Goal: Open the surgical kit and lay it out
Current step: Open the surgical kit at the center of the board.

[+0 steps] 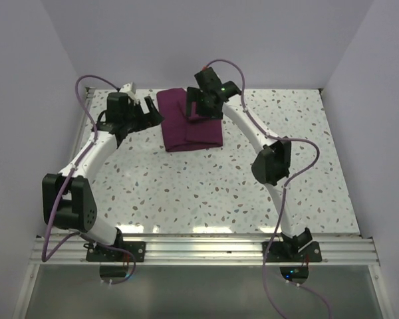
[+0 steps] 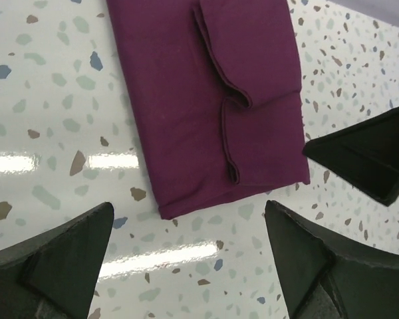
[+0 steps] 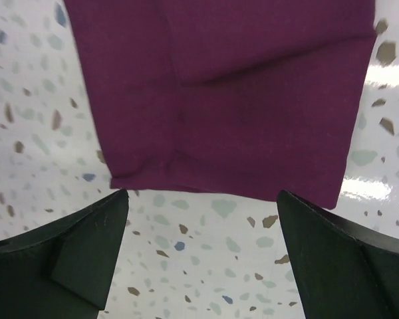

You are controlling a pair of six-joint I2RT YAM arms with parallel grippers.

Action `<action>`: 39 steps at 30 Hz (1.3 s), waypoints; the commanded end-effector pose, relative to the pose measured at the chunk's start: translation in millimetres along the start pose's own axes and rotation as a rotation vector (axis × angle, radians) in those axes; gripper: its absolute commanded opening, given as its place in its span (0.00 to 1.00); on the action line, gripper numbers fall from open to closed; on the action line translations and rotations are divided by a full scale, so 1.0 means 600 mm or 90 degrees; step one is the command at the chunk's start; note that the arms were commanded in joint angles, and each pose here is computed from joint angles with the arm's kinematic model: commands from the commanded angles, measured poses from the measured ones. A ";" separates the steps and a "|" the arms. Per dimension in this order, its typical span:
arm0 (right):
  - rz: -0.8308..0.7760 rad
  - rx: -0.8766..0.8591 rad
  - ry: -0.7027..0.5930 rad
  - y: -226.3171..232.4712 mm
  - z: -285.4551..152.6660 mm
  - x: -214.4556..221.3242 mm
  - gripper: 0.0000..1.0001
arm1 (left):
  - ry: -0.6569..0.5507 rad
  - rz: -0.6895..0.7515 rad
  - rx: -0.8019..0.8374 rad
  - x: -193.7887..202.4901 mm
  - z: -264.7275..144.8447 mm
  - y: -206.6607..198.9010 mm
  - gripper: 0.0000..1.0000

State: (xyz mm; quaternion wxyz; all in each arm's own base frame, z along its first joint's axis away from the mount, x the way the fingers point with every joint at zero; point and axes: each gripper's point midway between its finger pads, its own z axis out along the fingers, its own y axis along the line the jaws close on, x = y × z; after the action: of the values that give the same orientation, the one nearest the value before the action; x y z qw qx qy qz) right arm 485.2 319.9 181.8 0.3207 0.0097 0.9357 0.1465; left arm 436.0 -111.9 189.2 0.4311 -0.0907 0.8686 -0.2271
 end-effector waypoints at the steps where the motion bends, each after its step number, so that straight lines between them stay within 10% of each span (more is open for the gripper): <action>1: -0.010 -0.044 0.031 0.036 0.004 0.036 0.97 | 0.034 0.038 -0.045 0.028 -0.019 0.030 1.00; 13: -0.095 -0.062 0.096 0.096 0.129 0.149 0.95 | 0.065 0.029 -0.072 0.047 -0.019 0.046 1.00; 39: -0.132 0.133 0.070 -0.040 0.142 0.125 0.50 | 0.081 0.016 -0.096 0.071 -0.018 0.064 1.00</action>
State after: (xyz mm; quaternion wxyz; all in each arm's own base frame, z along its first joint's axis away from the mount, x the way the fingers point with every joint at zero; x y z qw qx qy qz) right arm 479.0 341.4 54.1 0.2728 -0.0607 0.9594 0.0383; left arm 399.7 -90.0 139.5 0.3603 -0.0994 0.9141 -0.1573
